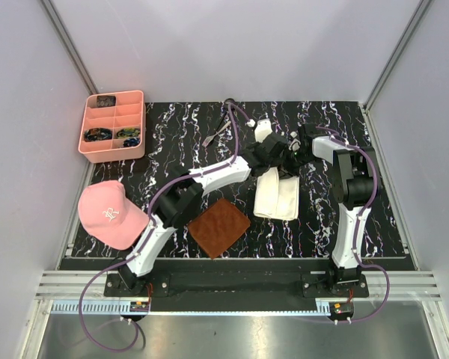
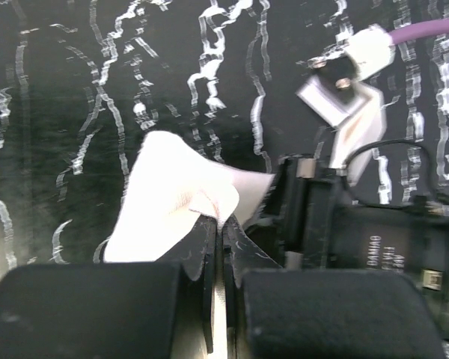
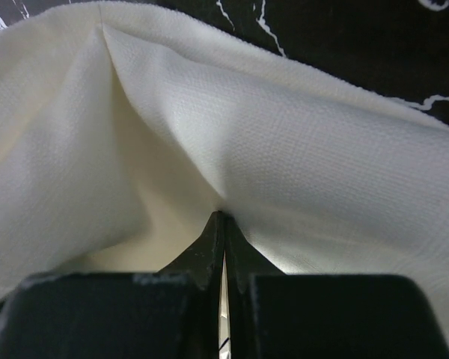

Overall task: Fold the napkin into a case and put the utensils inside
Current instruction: Fold the lower triangle-folded napkin at the center of the board.

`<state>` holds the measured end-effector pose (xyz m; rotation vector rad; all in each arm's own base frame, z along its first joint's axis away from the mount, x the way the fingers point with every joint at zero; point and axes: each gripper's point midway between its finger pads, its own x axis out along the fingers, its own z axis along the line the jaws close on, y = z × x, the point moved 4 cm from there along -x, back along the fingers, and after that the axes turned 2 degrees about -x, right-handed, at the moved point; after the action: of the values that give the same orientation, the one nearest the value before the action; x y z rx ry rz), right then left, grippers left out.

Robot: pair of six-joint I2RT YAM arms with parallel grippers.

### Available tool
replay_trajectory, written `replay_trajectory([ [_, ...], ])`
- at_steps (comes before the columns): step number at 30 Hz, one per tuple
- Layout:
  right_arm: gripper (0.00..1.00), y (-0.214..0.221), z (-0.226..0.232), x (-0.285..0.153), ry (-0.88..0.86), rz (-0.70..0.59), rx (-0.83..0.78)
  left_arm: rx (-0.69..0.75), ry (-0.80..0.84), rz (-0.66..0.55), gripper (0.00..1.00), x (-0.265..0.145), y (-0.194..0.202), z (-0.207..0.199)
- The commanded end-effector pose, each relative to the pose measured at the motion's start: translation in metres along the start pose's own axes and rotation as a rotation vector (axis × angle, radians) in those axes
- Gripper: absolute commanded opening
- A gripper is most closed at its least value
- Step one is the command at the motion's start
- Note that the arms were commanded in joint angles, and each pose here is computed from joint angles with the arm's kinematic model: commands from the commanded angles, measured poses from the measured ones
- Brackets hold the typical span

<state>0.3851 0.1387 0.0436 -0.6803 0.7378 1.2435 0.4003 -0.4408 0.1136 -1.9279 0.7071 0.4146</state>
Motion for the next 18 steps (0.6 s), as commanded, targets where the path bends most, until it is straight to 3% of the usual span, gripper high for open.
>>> replay_trajectory([
  [1, 0.01, -0.003, -0.017, -0.001, 0.116, -0.012, -0.01, -0.084, 0.111, -0.051, 0.0, 0.003, -0.003, -0.022],
  [8, 0.03, -0.013, -0.009, -0.03, 0.132, -0.088, 0.015, -0.055, 0.113, -0.034, 0.0, 0.01, 0.005, -0.02],
  [13, 0.1, -0.016, -0.016, -0.058, 0.17, -0.148, 0.043, -0.051, 0.112, -0.026, 0.0, 0.014, 0.009, -0.016],
  [18, 0.23, -0.006, -0.005, -0.067, 0.074, -0.156, 0.02, -0.05, 0.129, -0.027, 0.0, 0.016, 0.009, -0.021],
])
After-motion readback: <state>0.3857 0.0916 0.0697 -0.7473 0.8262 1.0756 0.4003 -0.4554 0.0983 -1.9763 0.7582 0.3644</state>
